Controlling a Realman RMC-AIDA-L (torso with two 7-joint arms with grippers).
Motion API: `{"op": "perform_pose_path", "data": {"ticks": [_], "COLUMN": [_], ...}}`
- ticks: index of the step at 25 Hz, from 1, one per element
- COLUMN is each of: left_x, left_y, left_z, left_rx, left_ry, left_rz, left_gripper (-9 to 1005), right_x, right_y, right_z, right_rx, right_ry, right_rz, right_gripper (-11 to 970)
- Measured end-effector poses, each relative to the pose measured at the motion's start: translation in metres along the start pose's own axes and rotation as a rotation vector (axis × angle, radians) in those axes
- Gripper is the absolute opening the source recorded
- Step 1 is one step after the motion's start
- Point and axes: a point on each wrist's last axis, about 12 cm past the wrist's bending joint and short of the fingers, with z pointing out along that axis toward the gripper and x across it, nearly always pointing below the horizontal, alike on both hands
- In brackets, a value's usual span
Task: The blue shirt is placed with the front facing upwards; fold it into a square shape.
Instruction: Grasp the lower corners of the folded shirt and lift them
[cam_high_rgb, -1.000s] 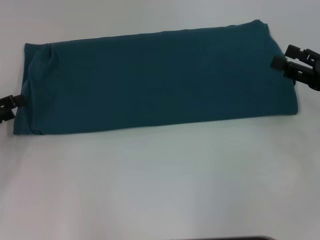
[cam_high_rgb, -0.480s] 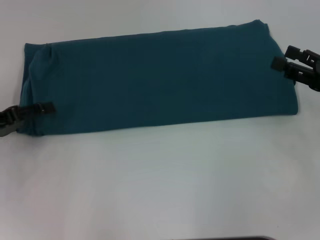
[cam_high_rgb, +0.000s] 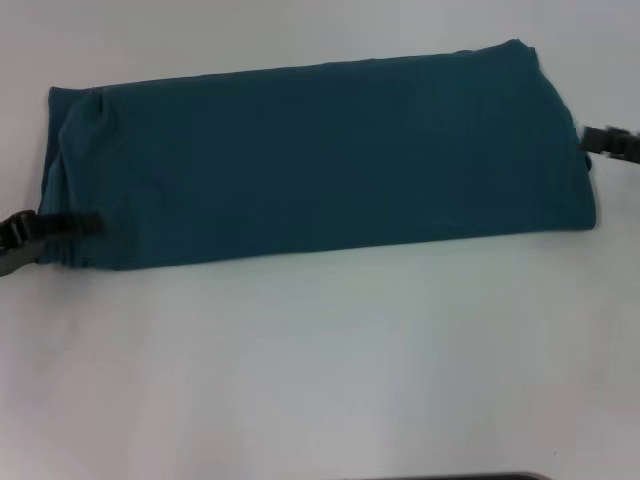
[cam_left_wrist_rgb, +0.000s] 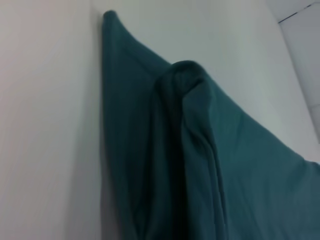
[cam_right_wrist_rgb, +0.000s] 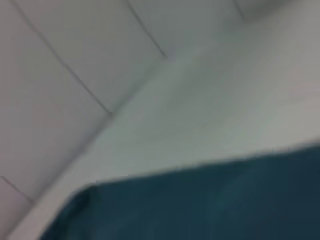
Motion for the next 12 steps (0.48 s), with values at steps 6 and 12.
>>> {"op": "perform_pose_path", "data": {"ticks": [6,12], "left_x": [-0.003,-0.009], "left_y": [-0.007,-0.016], "left_z": [-0.001,-0.001], "left_rx": [0.033,0.055], "left_ry": [0.013,0.024], "left_rz": [0.011,0.044], "left_gripper": [349,114], "right_x": [-0.039,-0.052], "right_y": [-0.016,-0.013], "right_z": [-0.03,-0.018], "right_rx": [0.202,0.24], "right_ry": [0.287,0.387], "right_rz": [0.181,0.2], "right_gripper": [820,810]}}
